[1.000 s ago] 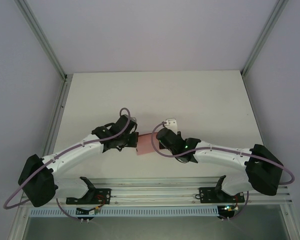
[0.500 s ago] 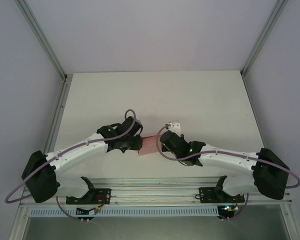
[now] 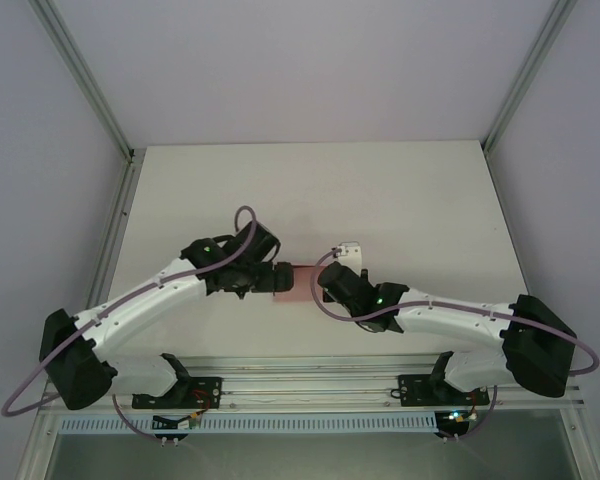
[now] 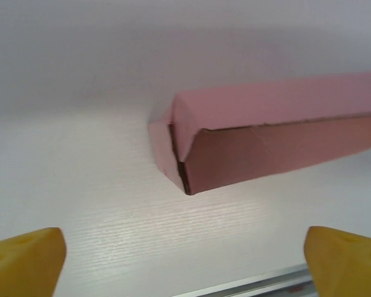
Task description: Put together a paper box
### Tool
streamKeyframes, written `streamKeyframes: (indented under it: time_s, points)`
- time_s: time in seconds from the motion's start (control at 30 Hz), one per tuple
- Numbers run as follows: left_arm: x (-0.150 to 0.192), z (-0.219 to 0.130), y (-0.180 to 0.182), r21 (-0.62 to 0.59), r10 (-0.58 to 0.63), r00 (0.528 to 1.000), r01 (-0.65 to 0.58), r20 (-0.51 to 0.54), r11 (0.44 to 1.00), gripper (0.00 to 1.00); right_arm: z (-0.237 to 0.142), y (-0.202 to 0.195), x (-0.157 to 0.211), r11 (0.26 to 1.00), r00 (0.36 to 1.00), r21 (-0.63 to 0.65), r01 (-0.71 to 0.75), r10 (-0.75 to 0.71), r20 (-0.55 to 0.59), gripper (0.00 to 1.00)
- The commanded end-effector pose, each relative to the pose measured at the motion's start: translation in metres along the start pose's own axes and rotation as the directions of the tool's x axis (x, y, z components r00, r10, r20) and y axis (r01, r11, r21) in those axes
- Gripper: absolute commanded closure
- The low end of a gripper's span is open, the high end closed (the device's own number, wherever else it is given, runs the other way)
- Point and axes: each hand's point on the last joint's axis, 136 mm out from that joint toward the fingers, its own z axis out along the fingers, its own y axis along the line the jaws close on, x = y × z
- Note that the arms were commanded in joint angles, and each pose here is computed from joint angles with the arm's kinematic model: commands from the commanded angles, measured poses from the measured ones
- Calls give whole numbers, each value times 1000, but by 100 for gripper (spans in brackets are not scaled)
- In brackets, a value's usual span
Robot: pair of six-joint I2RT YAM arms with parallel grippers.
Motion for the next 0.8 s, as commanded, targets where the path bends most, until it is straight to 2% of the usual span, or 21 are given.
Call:
streamKeyframes:
  time_s: [0.0,0.13,0.23,0.33,0.5,0.63,0.77]
  points:
    - [-9,9,8,82,-253,967,253,-7,964,0,6,-27,49,993,984,92,74,-58,-170,100]
    - [-29,30,5,275,-481,876,471,-35,838,0,7,-22,46,996,988,82,44,-31,-154,100]
    - [-43,33,-9,408,-534,844,503,-43,762,0,8,-19,49,995,988,83,52,-39,-153,100]
    - [-48,29,-20,485,-533,845,485,-46,727,0,9,-19,50,994,986,91,60,-45,-159,100]
    - [-55,20,-16,521,-545,838,461,10,718,0,10,-15,51,993,984,93,76,-60,-167,100]
    - [-54,26,-3,447,-557,829,485,37,752,0,12,-15,52,991,982,99,87,-69,-174,100]
    - [-53,39,5,400,-572,819,512,39,760,0,13,-13,52,992,982,94,88,-71,-177,100]
